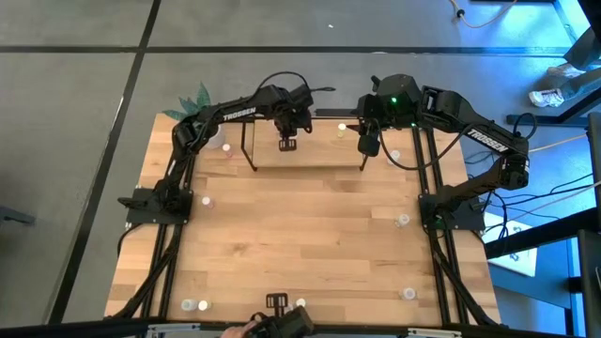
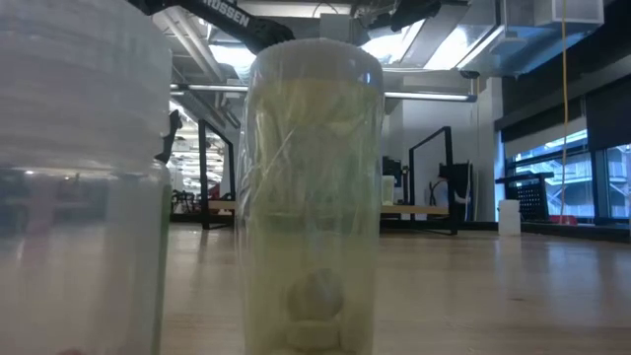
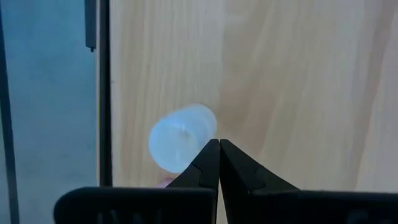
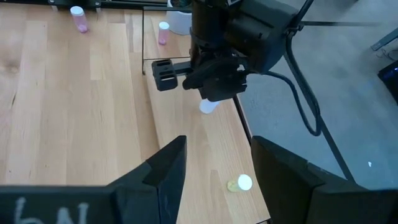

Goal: Pick and place medicine bottles onto shelf by color
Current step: Put the middle white pill bottle on the shelf, then put the top transparent pill bottle on the shelf

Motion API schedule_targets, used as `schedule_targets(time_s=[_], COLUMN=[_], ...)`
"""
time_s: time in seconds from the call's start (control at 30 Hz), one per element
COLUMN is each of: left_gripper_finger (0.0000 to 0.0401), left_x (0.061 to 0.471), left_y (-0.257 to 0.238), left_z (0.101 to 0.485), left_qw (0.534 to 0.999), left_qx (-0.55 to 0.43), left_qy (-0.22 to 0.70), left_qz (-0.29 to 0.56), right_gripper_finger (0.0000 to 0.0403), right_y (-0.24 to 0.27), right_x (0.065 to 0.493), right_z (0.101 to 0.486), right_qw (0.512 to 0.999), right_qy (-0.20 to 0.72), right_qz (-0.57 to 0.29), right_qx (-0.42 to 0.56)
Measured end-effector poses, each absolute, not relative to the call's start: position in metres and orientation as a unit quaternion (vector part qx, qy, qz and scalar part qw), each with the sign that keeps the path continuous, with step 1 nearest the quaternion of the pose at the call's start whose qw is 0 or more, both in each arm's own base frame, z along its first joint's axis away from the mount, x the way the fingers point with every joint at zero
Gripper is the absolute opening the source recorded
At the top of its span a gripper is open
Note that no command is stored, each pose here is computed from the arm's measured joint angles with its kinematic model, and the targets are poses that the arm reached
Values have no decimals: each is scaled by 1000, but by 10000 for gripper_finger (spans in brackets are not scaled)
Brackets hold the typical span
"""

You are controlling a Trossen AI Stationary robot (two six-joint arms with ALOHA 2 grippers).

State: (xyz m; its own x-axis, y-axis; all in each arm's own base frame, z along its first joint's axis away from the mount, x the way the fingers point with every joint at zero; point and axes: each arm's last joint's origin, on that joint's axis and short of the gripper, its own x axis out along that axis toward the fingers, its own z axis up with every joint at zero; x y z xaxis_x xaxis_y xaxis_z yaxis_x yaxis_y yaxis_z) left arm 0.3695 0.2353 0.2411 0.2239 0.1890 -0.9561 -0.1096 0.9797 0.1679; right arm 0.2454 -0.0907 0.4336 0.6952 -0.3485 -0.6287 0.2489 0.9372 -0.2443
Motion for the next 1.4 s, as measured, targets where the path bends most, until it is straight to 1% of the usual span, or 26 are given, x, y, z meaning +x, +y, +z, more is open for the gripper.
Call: schedule_targets(time_s=[0.47, 0.7, 0.87, 1.23, 1.4], left_gripper_finger=[0, 0, 0, 0, 0], left_x=[365, 363, 358, 336, 322], left_y=[249, 240, 221, 158, 133], left_z=[242, 246, 270, 354, 379], left_qw=[789, 781, 786, 841, 848], left_qx=[29, 17, 0, -20, -17], left_qy=[604, 614, 607, 516, 495], left_qz=[114, 112, 120, 162, 189], right_gripper_finger=[182, 182, 182, 182, 182], right_y=[-91, -91, -91, -91, -91], right_x=[245, 245, 245, 246, 248], right_z=[434, 434, 434, 434, 437], right_qw=[918, 918, 918, 920, 926], right_qy=[355, 355, 355, 350, 330], right_qz=[-163, -163, -163, -167, -179], right_qx=[-70, -70, -70, -60, -37])
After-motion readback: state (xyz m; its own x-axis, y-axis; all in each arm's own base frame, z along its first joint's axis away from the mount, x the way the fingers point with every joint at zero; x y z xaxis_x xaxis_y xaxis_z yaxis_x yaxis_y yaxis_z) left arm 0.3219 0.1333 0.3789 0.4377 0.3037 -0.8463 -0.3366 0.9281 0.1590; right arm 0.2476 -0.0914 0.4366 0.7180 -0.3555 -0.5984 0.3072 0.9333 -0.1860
